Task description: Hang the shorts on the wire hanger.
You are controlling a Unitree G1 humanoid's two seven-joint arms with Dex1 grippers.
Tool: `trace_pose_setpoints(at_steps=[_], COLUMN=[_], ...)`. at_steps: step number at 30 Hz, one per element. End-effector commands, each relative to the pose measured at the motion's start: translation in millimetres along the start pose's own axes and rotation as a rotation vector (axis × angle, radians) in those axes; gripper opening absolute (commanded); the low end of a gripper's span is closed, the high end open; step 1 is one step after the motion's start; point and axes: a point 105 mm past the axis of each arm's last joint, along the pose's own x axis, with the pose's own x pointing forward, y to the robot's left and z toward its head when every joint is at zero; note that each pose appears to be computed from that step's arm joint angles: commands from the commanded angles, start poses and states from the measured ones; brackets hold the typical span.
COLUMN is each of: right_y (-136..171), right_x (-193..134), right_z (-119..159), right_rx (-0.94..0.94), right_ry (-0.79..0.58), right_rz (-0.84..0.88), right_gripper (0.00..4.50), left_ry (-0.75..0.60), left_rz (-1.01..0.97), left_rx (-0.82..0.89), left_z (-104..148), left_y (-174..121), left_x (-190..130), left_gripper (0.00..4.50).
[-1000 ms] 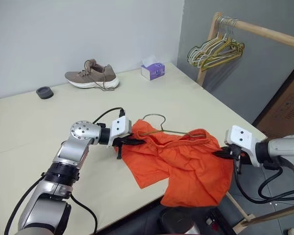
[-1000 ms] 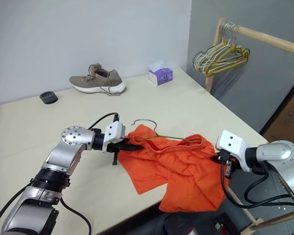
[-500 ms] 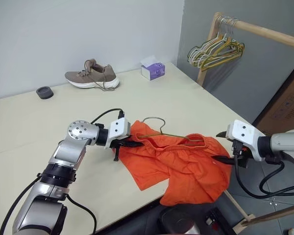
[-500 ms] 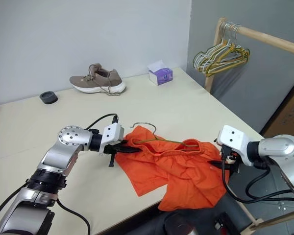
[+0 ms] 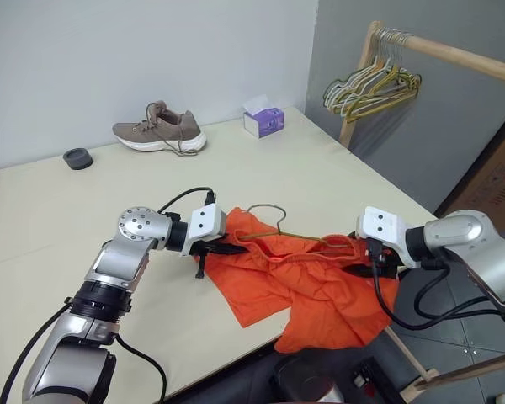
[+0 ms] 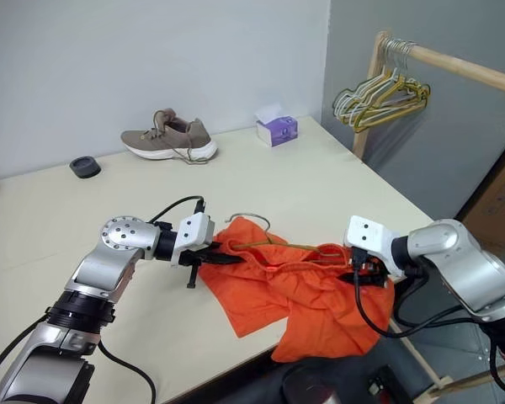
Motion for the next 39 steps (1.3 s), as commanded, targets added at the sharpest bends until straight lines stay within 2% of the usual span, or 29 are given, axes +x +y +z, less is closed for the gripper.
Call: trace_pose_setpoints(at_steps=[1,7,10,15,21,26,29,32,34,39], right_y=[-5,-3,-2,1,2,1,-3,-8,-8,-8], right_x=[-3,-2,-5,-10,-20,-26,-33,-53,-61,-100], right_z=[11,22,27,29,23,12,-2,-27,-37,-73], right_rx=[-0.055,-0.065,-0.062,-0.051,0.002,0.061,0.184,0.339,0.373,0.656], right_ry=[-0.010,-0.050,-0.071,-0.086,-0.096,-0.090,-0.098,-0.087,-0.070,-0.064], right_rz=[0.002,0.018,0.018,0.018,-0.012,-0.047,-0.100,-0.225,-0.283,-0.550], right_gripper=[2.06,0.02,0.02,0.00,0.00,0.00,0.00,0.00,0.00,0.00], left_ry=[-0.018,-0.048,-0.069,-0.093,-0.081,-0.018,-0.057,-0.125,-0.144,-0.231], left_rz=[0.000,0.015,-0.027,0.001,0.068,0.165,0.256,0.231,0.198,0.111], left_rx=[0.045,0.030,-0.007,-0.053,-0.100,-0.122,-0.154,-0.182,-0.187,-0.221], left_z=[12,16,18,21,18,10,16,30,37,66], left_y=[2,1,-6,-2,7,21,35,30,23,9], left_x=[0,3,3,-4,-33,-62,-74,-64,-56,-18], left_gripper=[0.00,0.00,0.00,1.42,3.30,3.30,3.30,3.30,3.30,3.30])
